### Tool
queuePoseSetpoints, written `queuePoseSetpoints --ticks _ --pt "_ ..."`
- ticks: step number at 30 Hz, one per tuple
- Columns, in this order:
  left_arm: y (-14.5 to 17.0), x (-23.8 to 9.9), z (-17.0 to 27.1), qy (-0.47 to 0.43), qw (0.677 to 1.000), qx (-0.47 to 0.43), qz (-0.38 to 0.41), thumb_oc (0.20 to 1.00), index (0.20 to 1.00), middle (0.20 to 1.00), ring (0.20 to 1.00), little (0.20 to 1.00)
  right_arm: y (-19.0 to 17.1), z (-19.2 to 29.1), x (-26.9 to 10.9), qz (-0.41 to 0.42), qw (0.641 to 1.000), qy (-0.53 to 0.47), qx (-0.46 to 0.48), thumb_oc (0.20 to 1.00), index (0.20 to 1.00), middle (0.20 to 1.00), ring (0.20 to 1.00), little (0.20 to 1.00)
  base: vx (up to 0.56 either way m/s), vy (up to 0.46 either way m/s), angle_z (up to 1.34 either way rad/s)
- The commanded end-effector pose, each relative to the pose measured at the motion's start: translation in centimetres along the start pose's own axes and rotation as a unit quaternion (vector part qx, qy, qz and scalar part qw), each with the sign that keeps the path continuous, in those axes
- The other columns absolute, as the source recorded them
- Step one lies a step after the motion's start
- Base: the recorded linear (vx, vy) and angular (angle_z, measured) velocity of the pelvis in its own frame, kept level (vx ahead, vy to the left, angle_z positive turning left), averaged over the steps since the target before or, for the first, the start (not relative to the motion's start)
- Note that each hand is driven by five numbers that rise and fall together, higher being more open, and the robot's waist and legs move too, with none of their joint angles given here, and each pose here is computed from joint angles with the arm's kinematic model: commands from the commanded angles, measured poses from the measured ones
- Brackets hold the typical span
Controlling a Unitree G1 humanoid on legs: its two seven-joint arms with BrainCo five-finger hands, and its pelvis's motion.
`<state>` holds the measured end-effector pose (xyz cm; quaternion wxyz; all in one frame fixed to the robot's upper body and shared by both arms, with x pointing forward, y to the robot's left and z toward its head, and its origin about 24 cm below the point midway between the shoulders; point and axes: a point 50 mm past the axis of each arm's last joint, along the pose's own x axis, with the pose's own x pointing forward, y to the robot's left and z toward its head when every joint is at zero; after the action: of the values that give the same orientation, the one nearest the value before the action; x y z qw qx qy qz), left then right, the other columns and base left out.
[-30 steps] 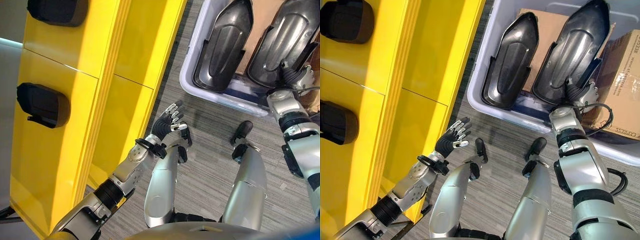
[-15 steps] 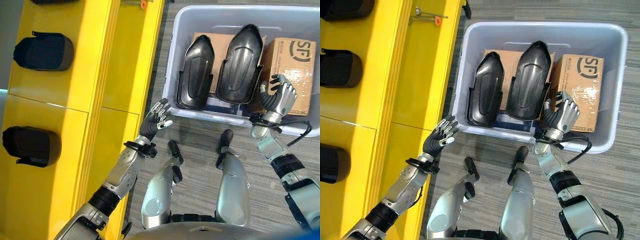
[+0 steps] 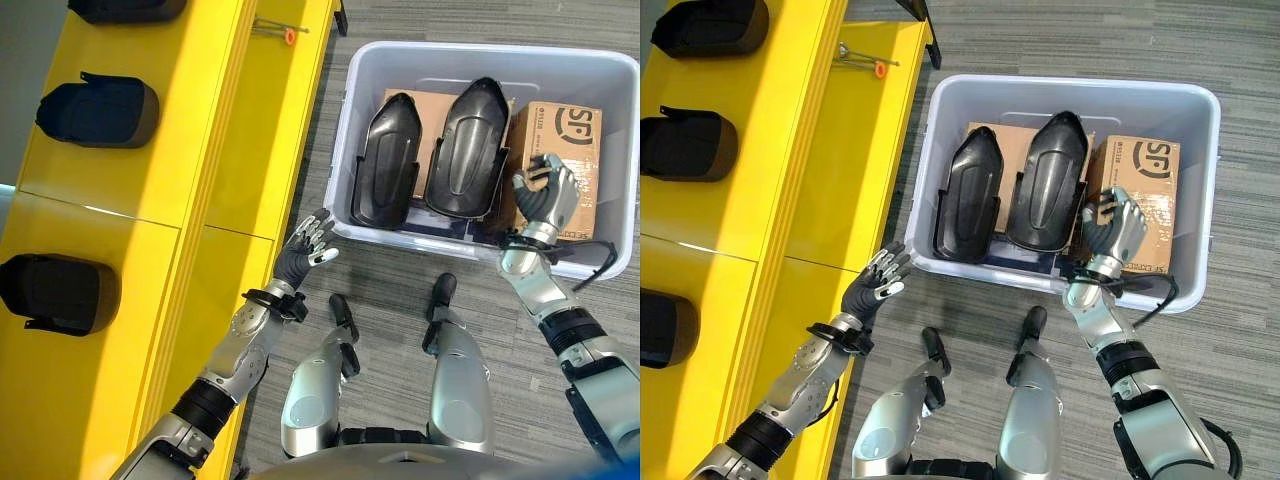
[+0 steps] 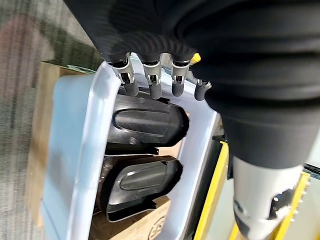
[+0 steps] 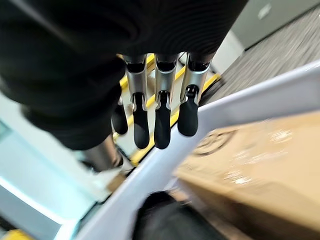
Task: Move parts from the plastic box to the shelf.
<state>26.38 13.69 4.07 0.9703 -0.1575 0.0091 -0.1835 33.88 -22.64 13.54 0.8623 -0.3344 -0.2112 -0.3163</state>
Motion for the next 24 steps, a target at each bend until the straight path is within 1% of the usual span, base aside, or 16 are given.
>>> queuePoseSetpoints --ticks 1,3,6,10,12,13,15,16,17,20,24 --pt "-0.5 0.0 1.2 -0.022 0.999 0.029 -0.024 1.0 1.0 1.0 1.0 1.0 0.5 2.6 1.3 0.04 0.997 -0.047 0.037 1.0 1.0 1.0 1.0 1.0 0.0 0.0 0.0" --pt "-0.5 0.0 1.2 -0.014 0.999 0.033 -0.03 1.0 1.0 1.0 1.0 1.0 1.4 3.4 1.7 0.086 0.995 -0.045 0.039 1.0 1.0 1.0 1.0 1.0 0.0 0.0 0.0" --pt "-0.7 0.2 1.0 -0.006 0.998 0.038 -0.041 1.0 1.0 1.0 1.0 1.0 2.4 3.9 2.1 0.117 0.992 -0.043 0.026 1.0 1.0 1.0 1.0 1.0 0.03 -0.043 0.11" --pt "-1.1 0.5 1.0 0.0 0.998 0.042 -0.049 1.0 1.0 1.0 1.0 1.0 2.7 3.6 3.0 0.115 0.993 -0.009 0.021 1.0 1.0 1.0 1.0 1.0 0.02 -0.009 0.23" --pt "-1.2 0.6 1.0 0.0 0.998 0.044 -0.051 1.0 1.0 1.0 1.0 1.0 2.8 3.1 3.4 0.113 0.993 0.024 0.03 1.0 1.0 1.0 1.0 1.0 0.01 -0.002 0.16" --pt "-1.4 0.8 1.0 0.001 0.998 0.044 -0.051 1.0 1.0 1.0 1.0 1.0 2.8 1.7 3.6 0.104 0.99 0.081 0.053 1.0 1.0 1.0 1.0 1.0 0.01 -0.002 0.19" --pt "-1.8 1.1 0.9 0.0 0.998 0.042 -0.054 1.0 1.0 1.0 1.0 1.0 2.6 0.4 3.8 0.08 0.986 0.133 0.06 1.0 1.0 1.0 1.0 1.0 0.02 0.019 0.18" --pt "-2.0 1.1 0.6 0.003 0.998 0.038 -0.056 1.0 1.0 1.0 1.0 1.0 1.8 -0.6 4.0 0.037 0.982 0.172 0.071 1.0 1.0 1.0 1.0 1.0 0.01 0.066 0.07" --pt "-2.2 1.1 0.6 0.003 0.998 0.035 -0.054 1.0 1.0 1.0 1.0 1.0 1.0 -1.2 4.5 -0.004 0.978 0.19 0.084 1.0 1.0 1.0 1.0 1.0 0.01 0.065 -0.01" --pt "-2.8 1.2 0.4 0.001 0.998 0.033 -0.058 1.0 1.0 1.0 1.0 1.0 0.2 -1.6 4.8 -0.034 0.976 0.2 0.081 1.0 1.0 1.0 1.0 1.0 -0.01 0.051 -0.03" --pt "-3.3 1.2 0.2 -0.003 0.998 0.024 -0.06 1.0 1.0 1.0 1.0 1.0 0.1 -2.4 4.6 -0.018 0.97 0.223 0.09 1.0 1.0 1.0 1.0 1.0 0.0 0.052 -0.09"
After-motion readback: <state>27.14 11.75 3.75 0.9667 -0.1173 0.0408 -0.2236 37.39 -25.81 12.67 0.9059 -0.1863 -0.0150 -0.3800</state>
